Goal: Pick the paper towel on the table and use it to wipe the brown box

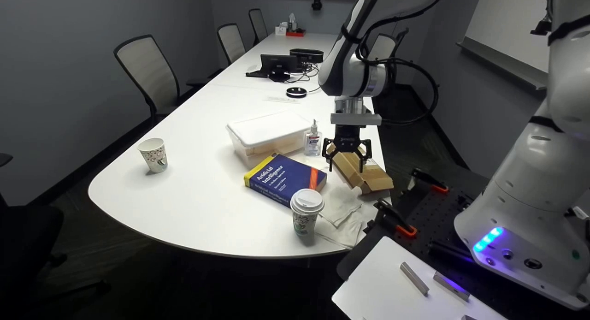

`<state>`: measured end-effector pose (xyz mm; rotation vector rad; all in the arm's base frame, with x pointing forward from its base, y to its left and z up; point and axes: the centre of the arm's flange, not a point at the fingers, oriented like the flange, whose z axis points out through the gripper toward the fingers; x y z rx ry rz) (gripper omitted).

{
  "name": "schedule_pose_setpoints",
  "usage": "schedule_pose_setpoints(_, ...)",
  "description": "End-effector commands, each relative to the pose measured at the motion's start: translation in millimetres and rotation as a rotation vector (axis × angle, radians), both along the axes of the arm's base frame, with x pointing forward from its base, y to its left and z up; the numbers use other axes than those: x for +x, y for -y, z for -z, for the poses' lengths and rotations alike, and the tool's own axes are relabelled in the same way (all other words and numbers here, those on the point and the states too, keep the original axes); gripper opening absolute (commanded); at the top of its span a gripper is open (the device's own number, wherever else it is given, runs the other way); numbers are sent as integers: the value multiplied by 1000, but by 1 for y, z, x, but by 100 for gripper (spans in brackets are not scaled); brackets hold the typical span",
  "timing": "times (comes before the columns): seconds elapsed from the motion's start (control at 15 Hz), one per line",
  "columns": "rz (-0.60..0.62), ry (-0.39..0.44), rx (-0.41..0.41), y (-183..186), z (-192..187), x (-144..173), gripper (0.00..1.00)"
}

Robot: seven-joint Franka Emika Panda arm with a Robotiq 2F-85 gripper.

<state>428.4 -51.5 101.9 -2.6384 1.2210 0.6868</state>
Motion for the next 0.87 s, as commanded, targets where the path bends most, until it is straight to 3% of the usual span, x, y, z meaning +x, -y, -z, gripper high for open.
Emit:
schedule_pose_setpoints(0.0,26,92,-8,7,-40,-11,100)
schedule_pose_setpoints(0.27,75,169,-54,24,-71,-9,100)
schedule_pose_setpoints(0.8,84,218,-70,40,-94,-2,100)
